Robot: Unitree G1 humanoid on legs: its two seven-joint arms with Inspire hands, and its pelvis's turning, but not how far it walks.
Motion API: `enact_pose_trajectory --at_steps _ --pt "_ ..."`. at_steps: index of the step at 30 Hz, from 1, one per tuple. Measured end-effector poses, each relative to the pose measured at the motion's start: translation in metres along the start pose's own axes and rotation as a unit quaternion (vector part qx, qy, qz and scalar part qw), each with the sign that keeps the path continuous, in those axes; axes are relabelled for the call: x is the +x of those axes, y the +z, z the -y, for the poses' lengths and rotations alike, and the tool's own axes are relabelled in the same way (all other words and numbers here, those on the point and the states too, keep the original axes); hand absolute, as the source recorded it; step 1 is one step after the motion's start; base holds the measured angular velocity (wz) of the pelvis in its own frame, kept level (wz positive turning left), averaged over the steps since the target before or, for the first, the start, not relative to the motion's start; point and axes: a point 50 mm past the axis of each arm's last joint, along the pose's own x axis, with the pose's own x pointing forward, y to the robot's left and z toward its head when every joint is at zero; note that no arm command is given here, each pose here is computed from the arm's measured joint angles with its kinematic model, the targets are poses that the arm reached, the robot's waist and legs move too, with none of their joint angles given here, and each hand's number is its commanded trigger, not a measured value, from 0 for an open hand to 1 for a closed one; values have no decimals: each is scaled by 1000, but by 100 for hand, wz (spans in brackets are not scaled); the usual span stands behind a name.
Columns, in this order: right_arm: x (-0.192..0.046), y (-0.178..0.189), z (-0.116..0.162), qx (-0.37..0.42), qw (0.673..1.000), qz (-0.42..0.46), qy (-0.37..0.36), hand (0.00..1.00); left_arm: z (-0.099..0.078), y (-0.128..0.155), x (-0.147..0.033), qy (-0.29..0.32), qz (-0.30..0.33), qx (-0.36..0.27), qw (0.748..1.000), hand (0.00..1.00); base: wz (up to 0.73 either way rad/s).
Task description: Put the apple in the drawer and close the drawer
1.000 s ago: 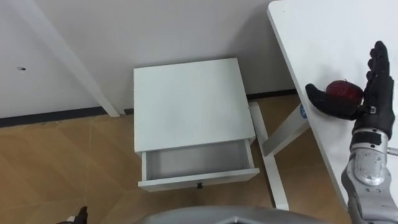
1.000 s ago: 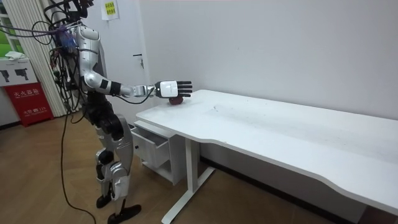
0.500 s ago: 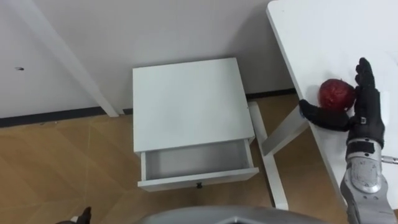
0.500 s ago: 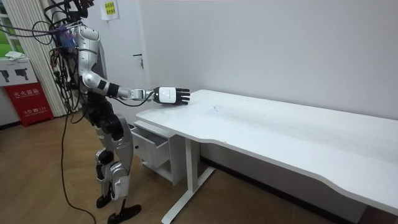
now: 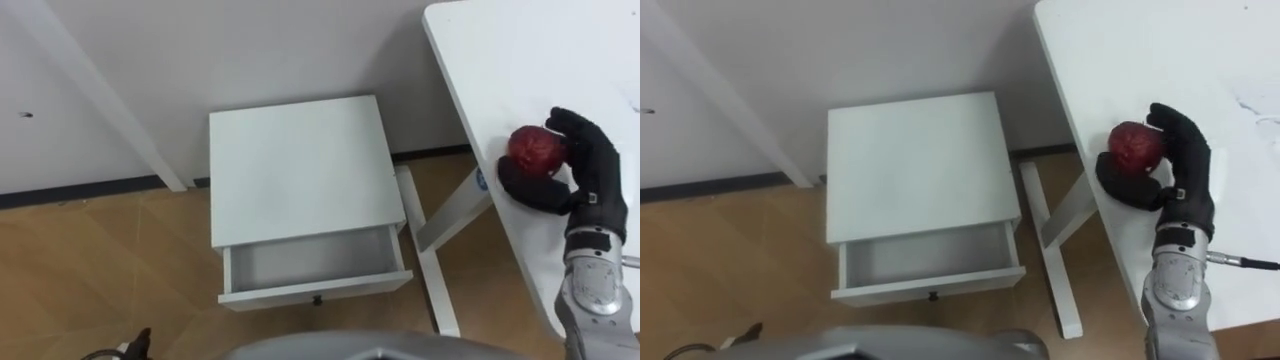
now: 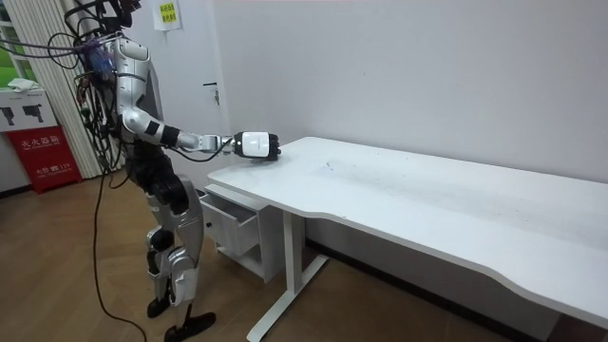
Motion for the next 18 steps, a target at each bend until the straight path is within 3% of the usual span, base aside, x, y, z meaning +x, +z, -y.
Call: enact_pose_trajectory --at_steps 18 --pt "1 0 -5 -3 999 0 33 100 3 -4 0 -22 -15 8 1000 0 0"
